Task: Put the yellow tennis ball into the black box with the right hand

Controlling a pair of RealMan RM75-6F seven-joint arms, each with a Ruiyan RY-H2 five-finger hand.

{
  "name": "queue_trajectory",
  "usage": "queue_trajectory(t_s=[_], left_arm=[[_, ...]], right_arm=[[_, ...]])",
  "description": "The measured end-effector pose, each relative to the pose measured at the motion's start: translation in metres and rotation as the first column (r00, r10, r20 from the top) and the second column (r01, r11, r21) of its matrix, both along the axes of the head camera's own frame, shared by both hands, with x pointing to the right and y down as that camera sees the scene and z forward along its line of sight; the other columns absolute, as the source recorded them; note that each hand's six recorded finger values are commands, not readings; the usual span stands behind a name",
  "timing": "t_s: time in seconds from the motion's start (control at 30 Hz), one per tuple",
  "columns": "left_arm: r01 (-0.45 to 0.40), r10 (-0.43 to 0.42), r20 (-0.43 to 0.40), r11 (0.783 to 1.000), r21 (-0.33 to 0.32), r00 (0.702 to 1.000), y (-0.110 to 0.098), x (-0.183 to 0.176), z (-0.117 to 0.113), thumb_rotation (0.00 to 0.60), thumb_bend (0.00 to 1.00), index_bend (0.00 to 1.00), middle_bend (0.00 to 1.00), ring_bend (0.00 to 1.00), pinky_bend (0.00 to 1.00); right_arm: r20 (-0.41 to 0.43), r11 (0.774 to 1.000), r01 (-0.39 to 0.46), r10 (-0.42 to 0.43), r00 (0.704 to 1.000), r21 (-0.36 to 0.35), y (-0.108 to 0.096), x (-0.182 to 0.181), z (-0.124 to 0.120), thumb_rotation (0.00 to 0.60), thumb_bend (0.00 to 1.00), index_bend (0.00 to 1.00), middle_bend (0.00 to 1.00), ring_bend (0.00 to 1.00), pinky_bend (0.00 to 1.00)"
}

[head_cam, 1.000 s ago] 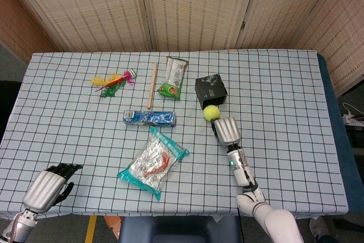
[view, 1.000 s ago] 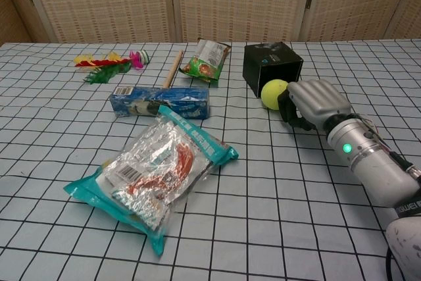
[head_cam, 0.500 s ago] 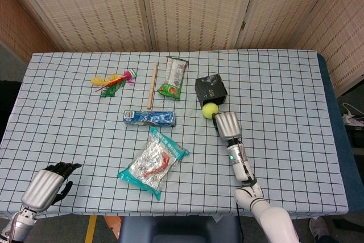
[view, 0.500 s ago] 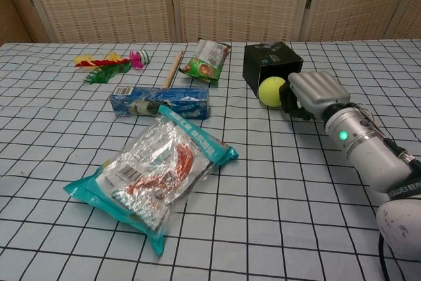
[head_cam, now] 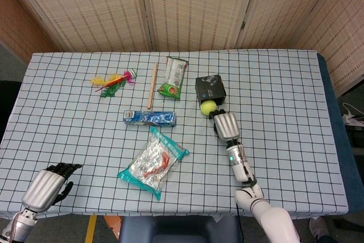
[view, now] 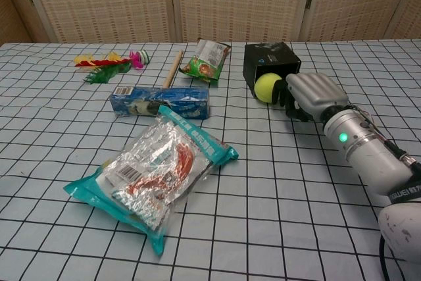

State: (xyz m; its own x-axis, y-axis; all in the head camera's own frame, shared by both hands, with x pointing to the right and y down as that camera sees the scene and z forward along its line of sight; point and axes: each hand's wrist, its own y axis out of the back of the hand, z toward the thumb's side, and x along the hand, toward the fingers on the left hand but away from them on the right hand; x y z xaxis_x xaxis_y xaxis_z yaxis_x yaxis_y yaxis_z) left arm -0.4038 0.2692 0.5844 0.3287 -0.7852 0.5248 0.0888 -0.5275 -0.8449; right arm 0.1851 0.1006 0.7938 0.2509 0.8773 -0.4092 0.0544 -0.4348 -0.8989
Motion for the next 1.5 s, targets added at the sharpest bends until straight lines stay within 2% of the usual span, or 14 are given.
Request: queue_trajectory(t_s=[0.07,0.27,0.4,0.57,0.8,1.5], left_arm=[[0.0,0.0,-0.001,1.0,0.0,1.0,0.0,0.0,0.0,0.6,0.5,0.26,0.34,0.33,0.53],[0.0,0.0,-0.002,1.0,0.001,1.0,0.0,0.0,-0.001,0.6,0.5,0.26,0.34,0.33,0.53],[0.0,0.0,-0.003,1.0,0.001,1.0,0.0,0.0,-0.001,0.6,0.5,0.26,0.34,0.33,0.53],[0.001,-0.001,-0.003,1.0,0.001,1.0,0.0,0.0,-0.001,0.6,0.5,0.26,0.34,0.33,0.53],[0.002,-0.002,-0.002,1.0,0.001,1.0,0.0,0.0,-0.001,0.6,0.5,0.26,0.34,0.33,0.53],[0.003,-0.003,-0.003,1.0,-0.003,1.0,0.0,0.0,0.0,0.6,0.5,0.26,0.34,0.33,0.53]], right_arm=[[0.011,1.0,0.0,0.0,1.0,-0.001,0.0,-0.001,0.0,0.6,0.96,0.29,0.32,0.25,0.54],[0.048,1.0,-0.011,0.012,0.999,-0.015,0.001,-0.001,0.0,0.6,0.68,0.2,0.23,0.15,0.43],[0.064,1.0,-0.017,0.018,0.998,-0.026,0.0,0.0,0.001,0.6,0.6,0.16,0.19,0.07,0.34],[0.091,0.999,-0.029,0.032,0.995,-0.037,-0.001,0.0,0.001,0.6,0.56,0.14,0.15,0.03,0.29],[0.139,0.997,-0.058,0.065,0.988,-0.057,-0.002,0.001,0.001,0.6,0.55,0.13,0.14,0.02,0.26],[0.125,0.998,-0.065,0.067,0.99,-0.023,-0.009,0.014,-0.006,0.6,0.55,0.13,0.14,0.02,0.26]])
